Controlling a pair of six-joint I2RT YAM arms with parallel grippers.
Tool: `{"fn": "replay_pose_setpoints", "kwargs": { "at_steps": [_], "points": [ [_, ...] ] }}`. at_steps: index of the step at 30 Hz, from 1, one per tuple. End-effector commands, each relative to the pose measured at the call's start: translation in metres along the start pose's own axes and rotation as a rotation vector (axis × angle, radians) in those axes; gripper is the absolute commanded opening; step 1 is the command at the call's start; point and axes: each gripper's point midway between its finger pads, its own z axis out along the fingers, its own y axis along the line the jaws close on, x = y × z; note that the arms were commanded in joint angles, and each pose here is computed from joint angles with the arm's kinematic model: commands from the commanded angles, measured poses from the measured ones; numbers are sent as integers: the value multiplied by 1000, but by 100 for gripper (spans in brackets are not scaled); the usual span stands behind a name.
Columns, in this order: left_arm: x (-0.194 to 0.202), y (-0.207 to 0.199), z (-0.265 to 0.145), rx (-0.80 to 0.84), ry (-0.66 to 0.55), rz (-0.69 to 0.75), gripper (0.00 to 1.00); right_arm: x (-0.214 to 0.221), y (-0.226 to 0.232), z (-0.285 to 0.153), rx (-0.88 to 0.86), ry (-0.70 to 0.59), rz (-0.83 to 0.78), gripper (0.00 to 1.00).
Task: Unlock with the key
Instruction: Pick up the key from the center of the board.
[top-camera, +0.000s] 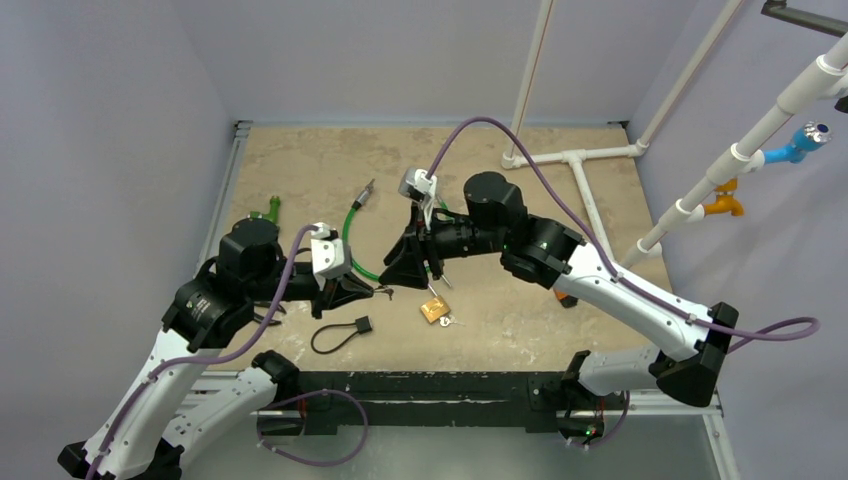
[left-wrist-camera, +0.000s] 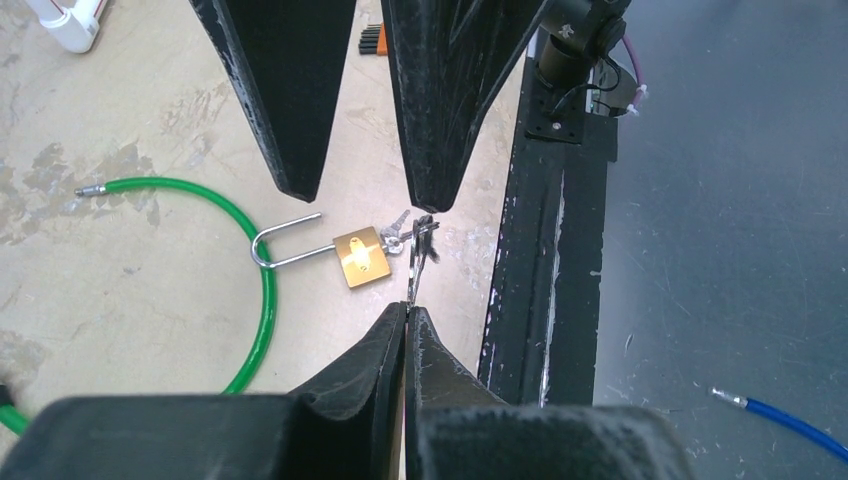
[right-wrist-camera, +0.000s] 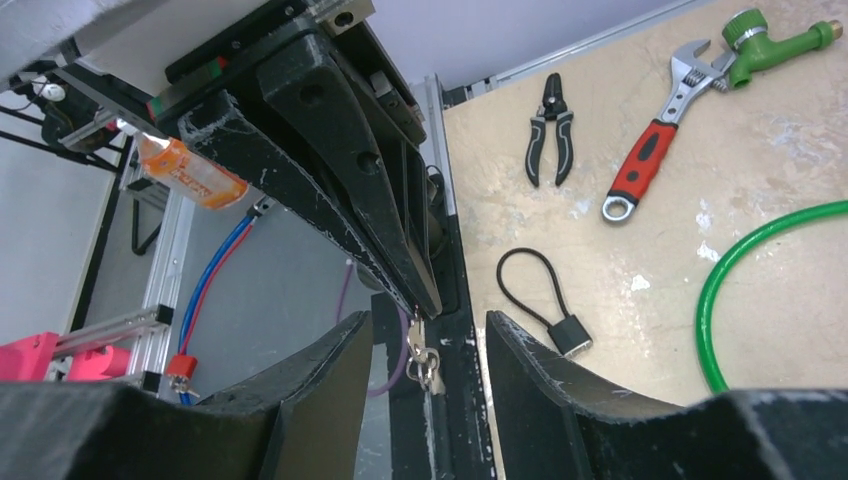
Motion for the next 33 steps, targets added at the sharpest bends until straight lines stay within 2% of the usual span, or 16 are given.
{"fn": "replay_pose_setpoints", "kwargs": {
  "at_steps": [1,7,13,17,20,21,33],
  "points": [
    [-16,-3,-5,9,-39,42,0,-7,7,-3,-1,6,-63,45],
    [-18,-3,-5,8,-37,40,0,0,9,2,1,33,-82,41],
    [-18,-3,-5,8,-37,36,0,6,14,11,-1,67,-106,33],
    [-19,-2,-5,7,-37,34,0,9,12,14,25,81,-119,20],
    [-19,-3,-5,10,-38,33,0,10,10,15,38,82,-120,3],
    [-19,-3,-6,8,-38,32,0,11,8,15,49,87,-117,0],
    [-23,-9,-8,32,-50,40,2,18,6,7,74,93,-98,0]
  ]
}}
